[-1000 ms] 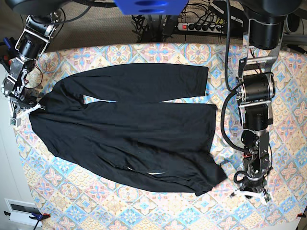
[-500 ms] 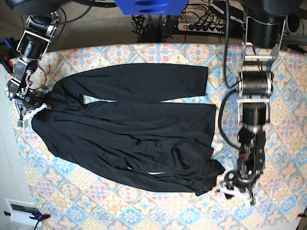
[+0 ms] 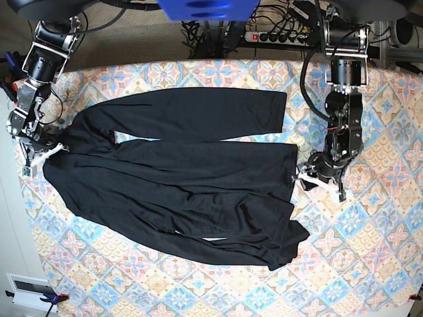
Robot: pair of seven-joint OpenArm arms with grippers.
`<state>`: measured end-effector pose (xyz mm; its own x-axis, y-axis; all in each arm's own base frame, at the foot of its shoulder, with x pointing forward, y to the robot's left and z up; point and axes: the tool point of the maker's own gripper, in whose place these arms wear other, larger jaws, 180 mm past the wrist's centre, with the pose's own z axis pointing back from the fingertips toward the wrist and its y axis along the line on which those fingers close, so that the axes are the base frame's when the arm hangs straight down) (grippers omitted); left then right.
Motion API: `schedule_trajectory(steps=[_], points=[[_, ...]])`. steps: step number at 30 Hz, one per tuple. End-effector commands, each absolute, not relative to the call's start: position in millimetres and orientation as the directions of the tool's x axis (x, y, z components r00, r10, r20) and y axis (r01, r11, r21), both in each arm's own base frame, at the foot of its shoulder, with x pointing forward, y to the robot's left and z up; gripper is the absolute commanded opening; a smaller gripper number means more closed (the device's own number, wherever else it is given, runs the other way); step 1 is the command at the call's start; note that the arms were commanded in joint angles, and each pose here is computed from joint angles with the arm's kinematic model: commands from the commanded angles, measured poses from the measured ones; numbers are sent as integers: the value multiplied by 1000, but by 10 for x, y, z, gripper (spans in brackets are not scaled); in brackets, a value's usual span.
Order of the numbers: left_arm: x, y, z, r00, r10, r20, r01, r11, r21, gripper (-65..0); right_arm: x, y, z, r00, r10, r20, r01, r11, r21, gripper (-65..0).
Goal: Layout the t-shirt on the table in an organized manner, then fold the t-shirt properly
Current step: 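Regrasp the shirt edge with the left gripper and pull it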
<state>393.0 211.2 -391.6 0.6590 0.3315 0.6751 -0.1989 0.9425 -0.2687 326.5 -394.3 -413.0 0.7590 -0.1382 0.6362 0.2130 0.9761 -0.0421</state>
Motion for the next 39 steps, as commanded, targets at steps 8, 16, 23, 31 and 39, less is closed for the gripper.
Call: schedule_trajectory(steps=[8,16,23,31,39], points=[[4107,1946,-3830,633,354,689,-179,932,-314,-402,3398,-4066,-3904,719,-118,685,218,974,-61,-650],[4257,1716,-4070,676,420,605,-223,900,-375,-570,3386,-4066,-3914,721,-118,683,218,974,-62,-650],[4661,1705,-3604,606,427,671,-187,897,-401,-650,3385,-4070,-3913,721,-119,683,219,974,-61,-650],[5153,1753,-2931,511,431,744,-144,896,-420,-650,3385,-4070,-3913,721,-119,683,219,974,-61,-650],[5305,1938,-3148,484,469,739,-226,883,-412,-645,3385,-4070,-3913,721,-119,683,219,974,-61,-650]])
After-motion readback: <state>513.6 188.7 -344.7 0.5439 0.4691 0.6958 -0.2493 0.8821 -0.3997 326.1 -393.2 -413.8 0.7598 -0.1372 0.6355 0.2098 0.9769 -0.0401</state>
